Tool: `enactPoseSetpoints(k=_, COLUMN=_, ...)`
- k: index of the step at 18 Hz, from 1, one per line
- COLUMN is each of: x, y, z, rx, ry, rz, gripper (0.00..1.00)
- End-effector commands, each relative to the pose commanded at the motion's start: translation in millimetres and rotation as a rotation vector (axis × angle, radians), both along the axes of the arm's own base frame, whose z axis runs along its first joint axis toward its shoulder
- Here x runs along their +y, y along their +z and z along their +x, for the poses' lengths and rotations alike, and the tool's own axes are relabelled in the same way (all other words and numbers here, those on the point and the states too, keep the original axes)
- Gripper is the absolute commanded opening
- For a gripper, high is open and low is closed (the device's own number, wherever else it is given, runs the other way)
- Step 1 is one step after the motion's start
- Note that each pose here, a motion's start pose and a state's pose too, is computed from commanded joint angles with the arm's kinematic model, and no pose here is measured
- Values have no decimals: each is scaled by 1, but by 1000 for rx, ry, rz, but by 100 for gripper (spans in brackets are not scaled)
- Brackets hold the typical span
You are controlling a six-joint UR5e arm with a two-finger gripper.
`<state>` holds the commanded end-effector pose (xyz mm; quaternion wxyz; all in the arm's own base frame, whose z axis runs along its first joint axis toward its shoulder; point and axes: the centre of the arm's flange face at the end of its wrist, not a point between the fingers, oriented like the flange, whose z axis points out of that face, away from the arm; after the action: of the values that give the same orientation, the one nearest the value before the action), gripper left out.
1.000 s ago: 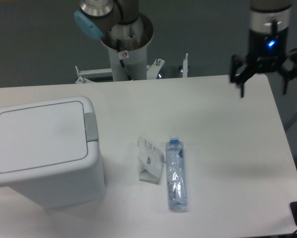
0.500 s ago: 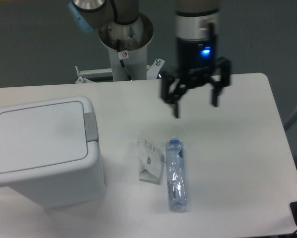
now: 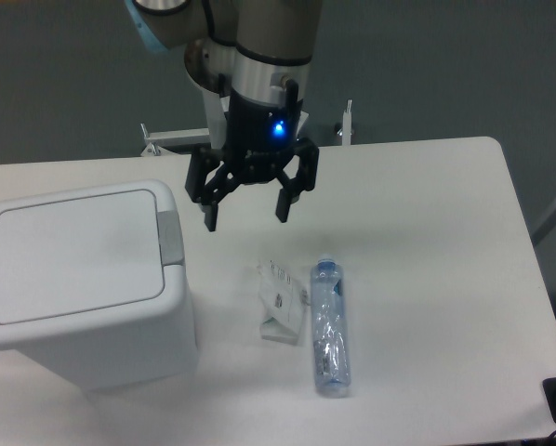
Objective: Open the trash can
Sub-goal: 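Move the open gripper toward the hinged lid of the white trash can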
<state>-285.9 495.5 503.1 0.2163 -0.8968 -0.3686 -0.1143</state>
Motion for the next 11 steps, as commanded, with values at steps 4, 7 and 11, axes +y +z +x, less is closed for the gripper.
enactPoseSetpoints(k=4, x=1, y=-1, z=1, rx=-2, ry=-3, rz=4, gripper=100)
enactPoseSetpoints(k=7, x=2, y=-6, z=2, rx=-7, ry=-6, rz=-1, gripper=100)
enactPoseSetpoints(k=11, x=5, y=-10, z=5, rx=-13, ry=-14, rz=-6, gripper=100)
